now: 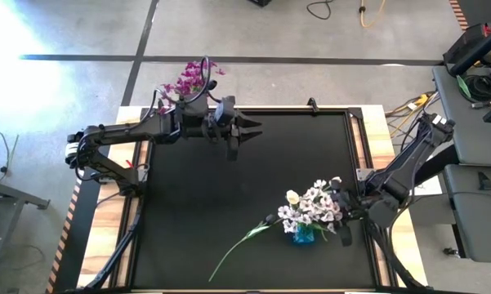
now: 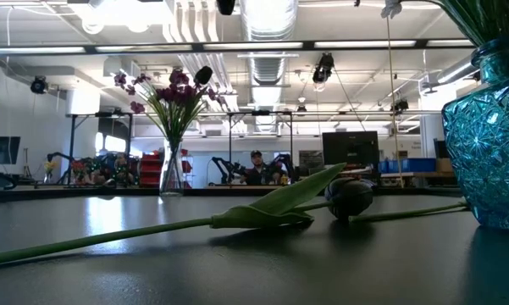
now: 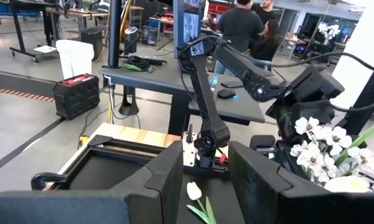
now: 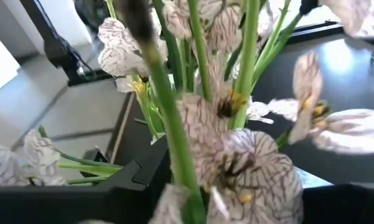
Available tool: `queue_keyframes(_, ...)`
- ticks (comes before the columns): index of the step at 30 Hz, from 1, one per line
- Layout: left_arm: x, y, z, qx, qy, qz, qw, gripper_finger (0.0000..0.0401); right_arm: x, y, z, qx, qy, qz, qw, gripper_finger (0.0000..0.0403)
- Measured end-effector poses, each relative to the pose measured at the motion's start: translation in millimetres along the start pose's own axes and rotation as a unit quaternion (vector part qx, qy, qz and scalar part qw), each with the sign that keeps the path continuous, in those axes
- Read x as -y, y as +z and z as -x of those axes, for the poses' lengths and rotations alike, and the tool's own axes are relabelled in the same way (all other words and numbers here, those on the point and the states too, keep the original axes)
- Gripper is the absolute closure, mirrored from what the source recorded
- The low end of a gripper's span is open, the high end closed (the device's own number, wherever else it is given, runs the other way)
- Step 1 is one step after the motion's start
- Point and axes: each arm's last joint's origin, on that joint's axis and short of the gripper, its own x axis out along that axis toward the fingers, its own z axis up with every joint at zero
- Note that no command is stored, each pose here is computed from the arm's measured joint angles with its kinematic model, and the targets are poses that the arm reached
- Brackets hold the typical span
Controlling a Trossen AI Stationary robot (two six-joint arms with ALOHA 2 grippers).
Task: Sort flowers into vase by color
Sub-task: Put the white flowers into the blue vase
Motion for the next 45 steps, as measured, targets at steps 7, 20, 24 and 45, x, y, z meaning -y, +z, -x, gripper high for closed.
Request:
queue_keyframes(7, 0.1, 0.2, 0.1, 0.001, 0.0, 0.0, 1.0, 0.0288, -2.4, 15.8, 7.4, -0.056, -0.027, 0.008, 0.998, 0.0257)
queue_keyframes(20, 0.4, 0.4, 0.3, 0.001, -0.001, 0.0, 1.0, 0.0288, -10.4, 35.0, 12.1, -0.059, -0.001, -0.025, 0.998, 0.0173)
queue_keyframes(24, 0.4, 0.3, 0.3, 0.001, -0.001, -0.001, 1.0, 0.0288, -11.5, 37.0, 13.0, -0.063, 0.008, -0.028, 0.998, 0.0153)
queue_keyframes(45, 31.4, 13.6, 14.2, -0.103, -0.013, -0.038, 0.994, 0.0324, -9.2, 113.6, 58.9, -0.068, -0.012, 0.002, 0.998, 0.0151)
